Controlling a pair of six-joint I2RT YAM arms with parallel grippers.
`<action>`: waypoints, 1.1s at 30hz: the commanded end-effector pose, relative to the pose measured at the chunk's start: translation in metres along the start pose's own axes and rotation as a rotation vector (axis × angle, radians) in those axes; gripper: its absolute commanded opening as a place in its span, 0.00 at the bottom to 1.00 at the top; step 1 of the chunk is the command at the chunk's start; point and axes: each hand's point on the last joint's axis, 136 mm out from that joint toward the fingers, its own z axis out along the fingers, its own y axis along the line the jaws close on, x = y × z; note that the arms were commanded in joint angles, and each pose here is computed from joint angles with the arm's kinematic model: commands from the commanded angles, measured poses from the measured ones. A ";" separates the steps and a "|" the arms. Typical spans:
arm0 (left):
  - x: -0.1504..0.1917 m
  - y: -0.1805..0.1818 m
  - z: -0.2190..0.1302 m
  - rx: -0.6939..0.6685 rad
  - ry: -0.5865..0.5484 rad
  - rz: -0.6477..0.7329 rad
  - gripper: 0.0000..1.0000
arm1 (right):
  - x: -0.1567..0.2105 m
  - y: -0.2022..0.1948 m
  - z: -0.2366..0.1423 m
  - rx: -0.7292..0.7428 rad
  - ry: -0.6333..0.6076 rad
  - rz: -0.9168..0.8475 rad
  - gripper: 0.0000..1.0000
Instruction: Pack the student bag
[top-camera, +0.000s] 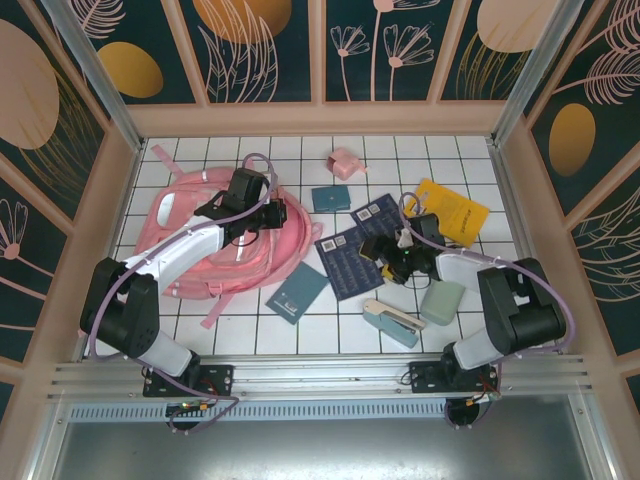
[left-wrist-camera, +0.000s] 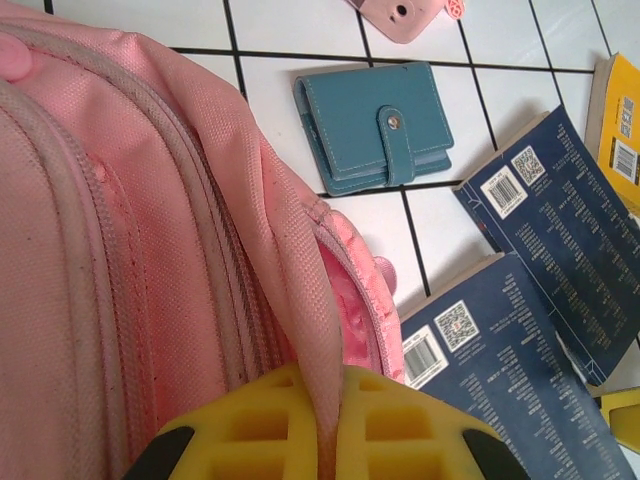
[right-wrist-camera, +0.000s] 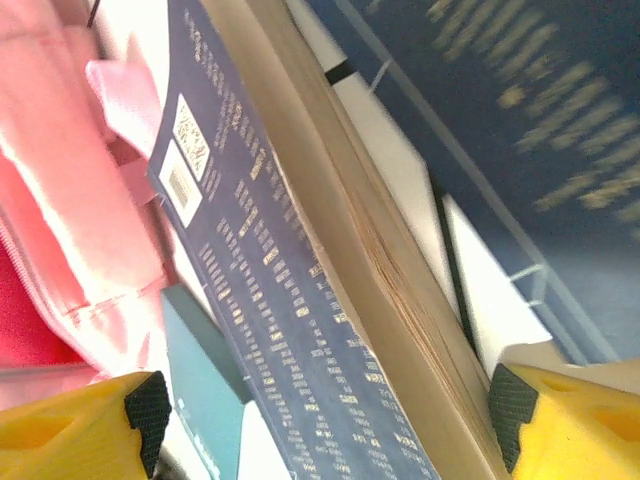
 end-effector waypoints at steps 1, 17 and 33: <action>-0.009 -0.019 0.000 0.085 -0.040 0.013 0.00 | 0.020 0.010 0.011 -0.071 0.121 -0.006 0.83; -0.022 -0.009 -0.007 0.019 -0.096 0.000 0.00 | -0.001 0.037 0.045 -0.018 0.121 -0.079 0.61; -0.019 -0.007 -0.005 0.017 -0.085 -0.019 0.00 | 0.000 0.059 0.067 -0.079 0.158 -0.095 0.15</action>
